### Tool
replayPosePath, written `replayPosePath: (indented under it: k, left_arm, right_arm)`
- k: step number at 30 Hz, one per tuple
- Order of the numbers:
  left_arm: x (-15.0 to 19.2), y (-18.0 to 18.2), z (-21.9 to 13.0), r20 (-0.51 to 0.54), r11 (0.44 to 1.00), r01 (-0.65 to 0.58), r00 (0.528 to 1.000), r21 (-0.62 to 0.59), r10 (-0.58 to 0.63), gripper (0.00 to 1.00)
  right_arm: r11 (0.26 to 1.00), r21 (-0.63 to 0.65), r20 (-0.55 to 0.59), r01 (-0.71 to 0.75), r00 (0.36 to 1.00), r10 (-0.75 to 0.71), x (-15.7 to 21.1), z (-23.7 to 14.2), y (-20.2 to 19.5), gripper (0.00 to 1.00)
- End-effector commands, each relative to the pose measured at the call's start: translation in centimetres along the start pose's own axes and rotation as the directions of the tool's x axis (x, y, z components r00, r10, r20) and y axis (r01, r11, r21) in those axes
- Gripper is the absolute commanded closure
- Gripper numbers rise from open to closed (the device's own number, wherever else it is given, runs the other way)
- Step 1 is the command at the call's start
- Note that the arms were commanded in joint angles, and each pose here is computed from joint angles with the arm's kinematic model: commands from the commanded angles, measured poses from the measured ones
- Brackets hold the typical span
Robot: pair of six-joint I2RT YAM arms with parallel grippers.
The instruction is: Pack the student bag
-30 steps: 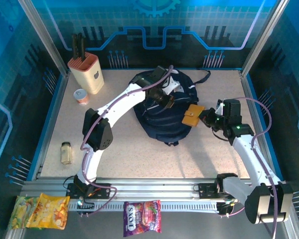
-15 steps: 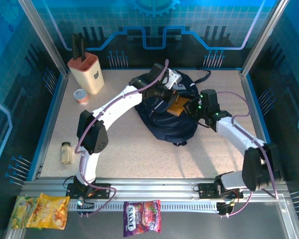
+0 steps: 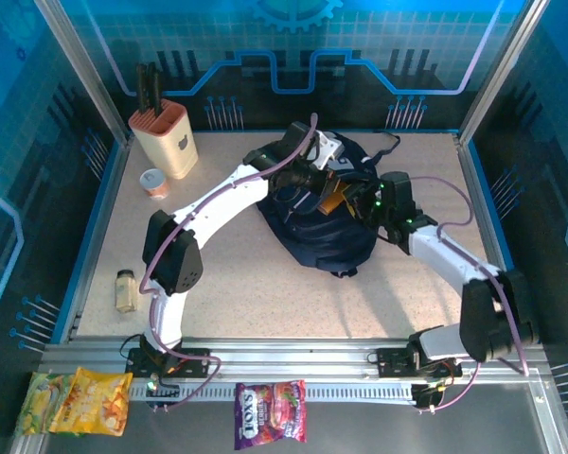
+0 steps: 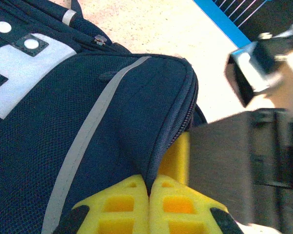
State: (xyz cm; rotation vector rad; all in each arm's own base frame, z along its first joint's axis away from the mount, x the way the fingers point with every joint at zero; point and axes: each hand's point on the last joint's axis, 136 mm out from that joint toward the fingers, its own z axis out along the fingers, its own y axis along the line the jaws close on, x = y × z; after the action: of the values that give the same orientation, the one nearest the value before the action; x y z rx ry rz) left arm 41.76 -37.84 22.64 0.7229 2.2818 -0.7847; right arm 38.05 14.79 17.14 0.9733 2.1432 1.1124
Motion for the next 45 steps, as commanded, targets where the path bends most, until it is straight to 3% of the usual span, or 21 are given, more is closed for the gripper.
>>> replayPosePath:
  k: [1,6,8,13,19,23,30,36,42,45]
  left_arm:
    - [-3.8,-2.8,-3.5,0.134,0.997,-0.031,0.991,0.069,0.021,0.9]
    - [-1.8,-2.1,-3.6,0.085,0.997,0.026,0.996,0.075,-0.032,0.51]
    - [-0.9,-1.3,-3.9,0.073,0.996,0.067,0.995,0.064,-0.071,0.42]
    - [2.2,3.6,-5.0,0.068,0.967,0.248,0.967,-0.052,-0.245,0.35]
    - [6.9,10.5,-5.6,0.065,0.824,0.546,0.837,-0.152,-0.543,0.36]
    - [8.1,12.1,-5.0,0.058,0.762,0.628,0.776,-0.158,-0.628,0.39]
    - [8.9,13.4,-2.7,0.016,0.713,0.676,0.728,-0.187,-0.685,0.45]
    - [8.8,13.1,-1.3,-0.027,0.705,0.694,0.709,-0.148,-0.704,0.52]
    - [9.2,12.3,0.0,-0.092,0.678,0.729,0.672,-0.098,-0.735,0.67]
    - [9.2,11.8,0.0,-0.102,0.67,0.738,0.663,-0.076,-0.742,0.8]
  right_arm:
    - [0.998,0.03,0.021,0.057,0.998,-0.057,-0.1,-2.2,-1.0,0.59]
    - [0.985,0.137,0.123,0.103,0.985,-0.12,-1.5,-5.9,-3.7,0.5]
    - [0.975,0.19,0.162,0.114,0.976,-0.146,-2.0,-7.3,-4.8,0.46]
    - [0.956,0.237,0.195,0.171,0.956,-0.219,-2.6,-9.1,-5.2,0.41]
    - [0.942,0.252,0.169,0.221,0.949,-0.268,-2.4,-8.9,-4.9,0.38]
    - [0.937,0.242,0.137,0.252,0.947,-0.29,-1.8,-7.9,-4.1,0.37]
    - [0.93,0.225,0.087,0.289,0.945,-0.314,-0.5,-6.5,-3.4,0.37]
    - [0.926,0.212,0.026,0.314,0.945,-0.326,0.6,-5.1,-3.4,0.37]
    - [0.913,0.224,-0.063,0.341,0.94,-0.335,1.5,-3.0,-4.1,0.37]
    - [0.895,0.239,-0.113,0.376,0.927,-0.358,1.7,-1.9,-4.7,0.4]
